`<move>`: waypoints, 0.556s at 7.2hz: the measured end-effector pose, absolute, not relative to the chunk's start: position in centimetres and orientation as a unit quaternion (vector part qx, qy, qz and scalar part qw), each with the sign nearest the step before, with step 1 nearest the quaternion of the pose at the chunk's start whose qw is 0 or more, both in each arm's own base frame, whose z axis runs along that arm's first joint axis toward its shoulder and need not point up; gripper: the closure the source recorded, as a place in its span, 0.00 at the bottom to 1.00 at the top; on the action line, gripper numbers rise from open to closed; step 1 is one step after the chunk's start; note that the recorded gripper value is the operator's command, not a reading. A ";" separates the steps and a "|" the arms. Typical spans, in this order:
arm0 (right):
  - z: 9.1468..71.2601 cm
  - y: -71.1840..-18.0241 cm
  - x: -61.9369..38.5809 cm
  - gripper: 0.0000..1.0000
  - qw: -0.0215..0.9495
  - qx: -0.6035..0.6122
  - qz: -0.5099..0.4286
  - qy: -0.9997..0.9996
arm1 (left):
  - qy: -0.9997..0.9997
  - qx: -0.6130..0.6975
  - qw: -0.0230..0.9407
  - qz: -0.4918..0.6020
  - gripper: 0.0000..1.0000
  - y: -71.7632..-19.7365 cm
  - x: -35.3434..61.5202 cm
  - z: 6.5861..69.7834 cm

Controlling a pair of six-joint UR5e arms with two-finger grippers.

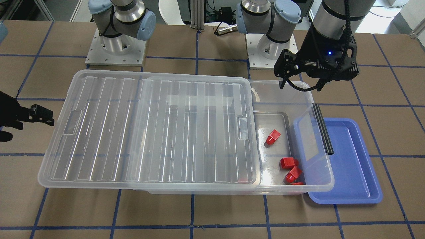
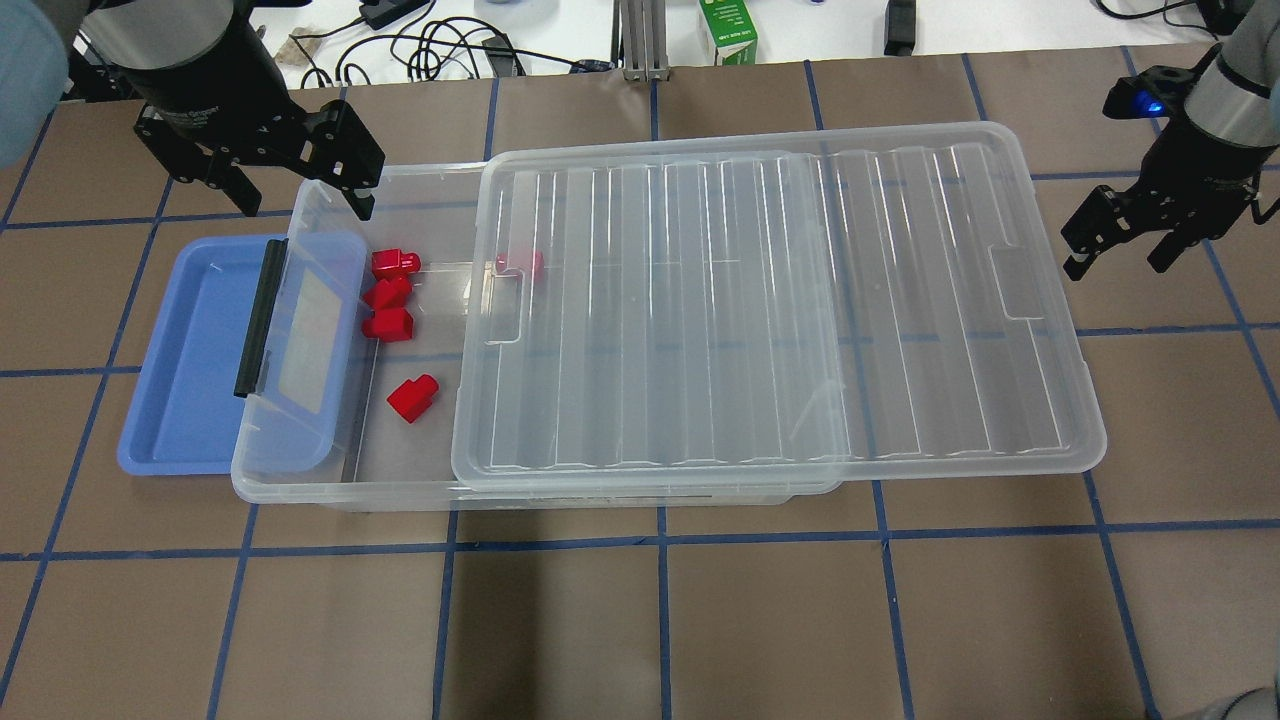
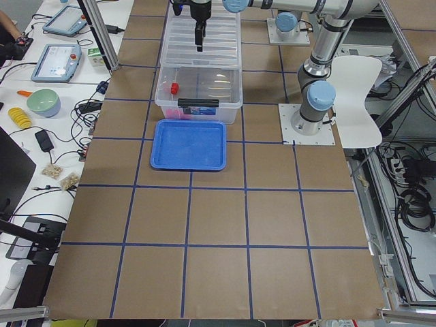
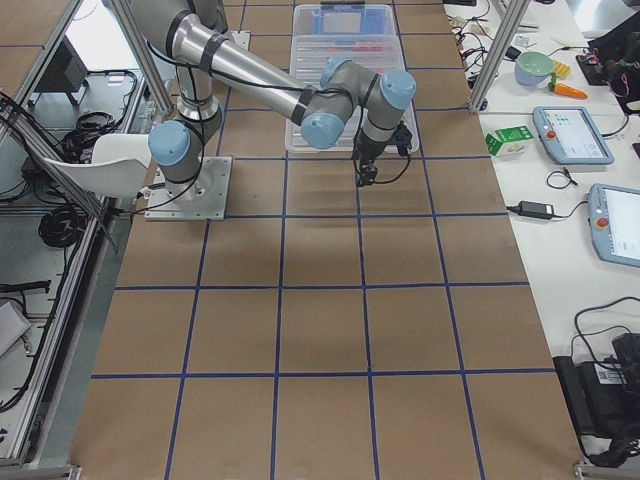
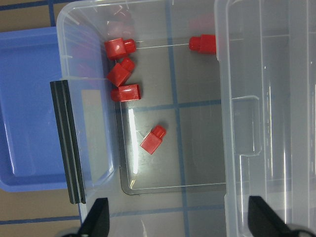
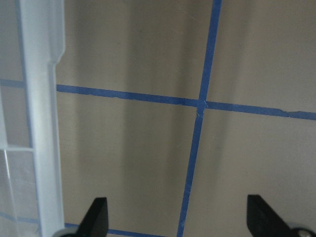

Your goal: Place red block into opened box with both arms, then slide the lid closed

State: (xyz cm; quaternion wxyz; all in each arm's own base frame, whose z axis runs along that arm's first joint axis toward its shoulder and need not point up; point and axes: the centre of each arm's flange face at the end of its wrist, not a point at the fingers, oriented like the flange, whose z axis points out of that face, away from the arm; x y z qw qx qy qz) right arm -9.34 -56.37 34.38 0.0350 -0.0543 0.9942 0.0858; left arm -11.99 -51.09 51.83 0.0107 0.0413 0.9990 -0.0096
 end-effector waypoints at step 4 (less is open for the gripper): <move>33.8 -56.3 -8.3 0.00 0.055 -0.030 0.084 0.994 | 0.999 0.042 0.012 -0.009 0.00 -51.1 -12.0 51.8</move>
